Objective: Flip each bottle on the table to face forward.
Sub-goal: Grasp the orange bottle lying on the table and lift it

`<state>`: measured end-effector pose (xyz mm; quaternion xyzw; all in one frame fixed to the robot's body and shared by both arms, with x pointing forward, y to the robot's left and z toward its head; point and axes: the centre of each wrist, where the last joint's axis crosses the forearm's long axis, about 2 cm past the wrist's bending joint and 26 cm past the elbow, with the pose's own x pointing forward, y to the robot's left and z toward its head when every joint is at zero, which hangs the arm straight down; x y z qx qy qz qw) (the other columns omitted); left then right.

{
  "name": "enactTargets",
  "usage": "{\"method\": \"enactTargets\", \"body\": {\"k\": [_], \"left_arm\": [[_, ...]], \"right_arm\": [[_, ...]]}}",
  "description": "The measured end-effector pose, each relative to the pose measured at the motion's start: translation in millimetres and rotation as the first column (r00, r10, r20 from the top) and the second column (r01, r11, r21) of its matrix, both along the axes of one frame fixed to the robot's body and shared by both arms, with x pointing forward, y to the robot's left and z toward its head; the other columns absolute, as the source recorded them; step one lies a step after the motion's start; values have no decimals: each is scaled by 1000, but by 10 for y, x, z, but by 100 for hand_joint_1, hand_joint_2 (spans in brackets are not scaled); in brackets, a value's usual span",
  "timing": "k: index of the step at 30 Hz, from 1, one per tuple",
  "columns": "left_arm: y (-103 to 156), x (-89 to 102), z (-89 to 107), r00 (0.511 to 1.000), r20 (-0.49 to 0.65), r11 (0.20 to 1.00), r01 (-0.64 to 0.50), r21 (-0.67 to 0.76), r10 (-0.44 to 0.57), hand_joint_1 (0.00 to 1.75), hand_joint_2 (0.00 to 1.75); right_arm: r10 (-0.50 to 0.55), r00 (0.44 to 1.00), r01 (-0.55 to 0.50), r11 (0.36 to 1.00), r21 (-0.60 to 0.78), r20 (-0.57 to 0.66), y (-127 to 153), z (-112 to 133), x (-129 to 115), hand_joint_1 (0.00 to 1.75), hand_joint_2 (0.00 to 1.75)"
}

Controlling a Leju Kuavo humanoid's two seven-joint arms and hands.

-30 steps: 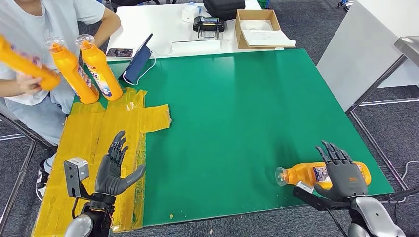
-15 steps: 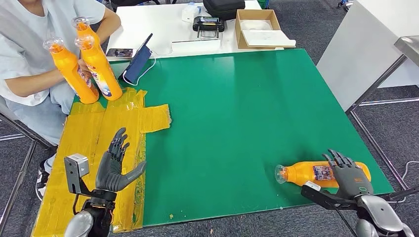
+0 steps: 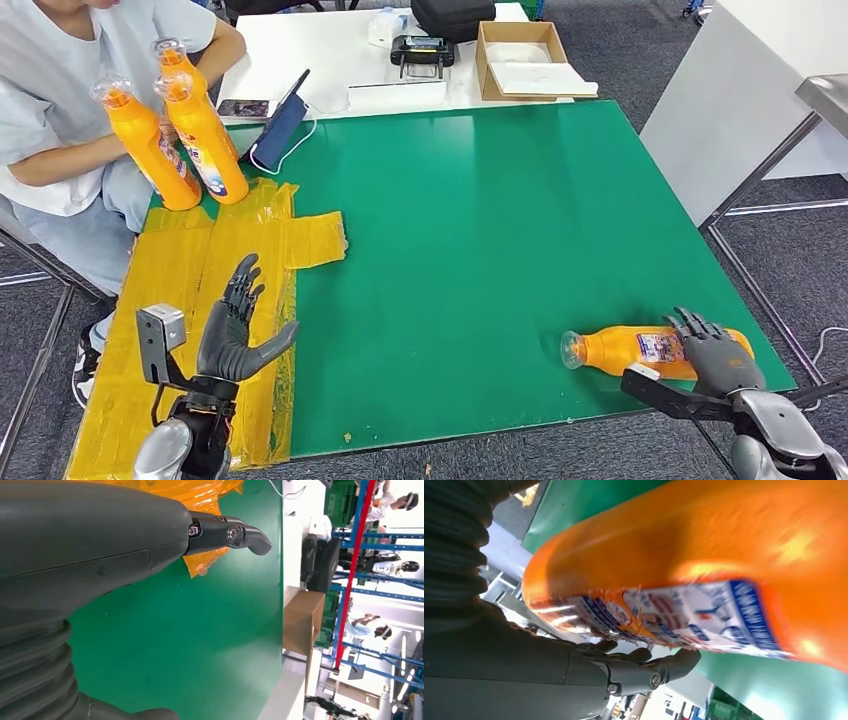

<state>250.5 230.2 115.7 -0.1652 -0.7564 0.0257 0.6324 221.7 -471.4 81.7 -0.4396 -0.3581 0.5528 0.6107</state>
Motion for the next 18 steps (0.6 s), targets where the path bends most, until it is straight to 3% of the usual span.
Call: {"method": "enactTargets", "body": {"k": [18], "left_arm": [[-4,35,-21,1000,-17,1000,6,8,-6,0,175]], "right_arm": [[-51,998,50,998,-46,-27,-87,-36,79,0,175]]}}
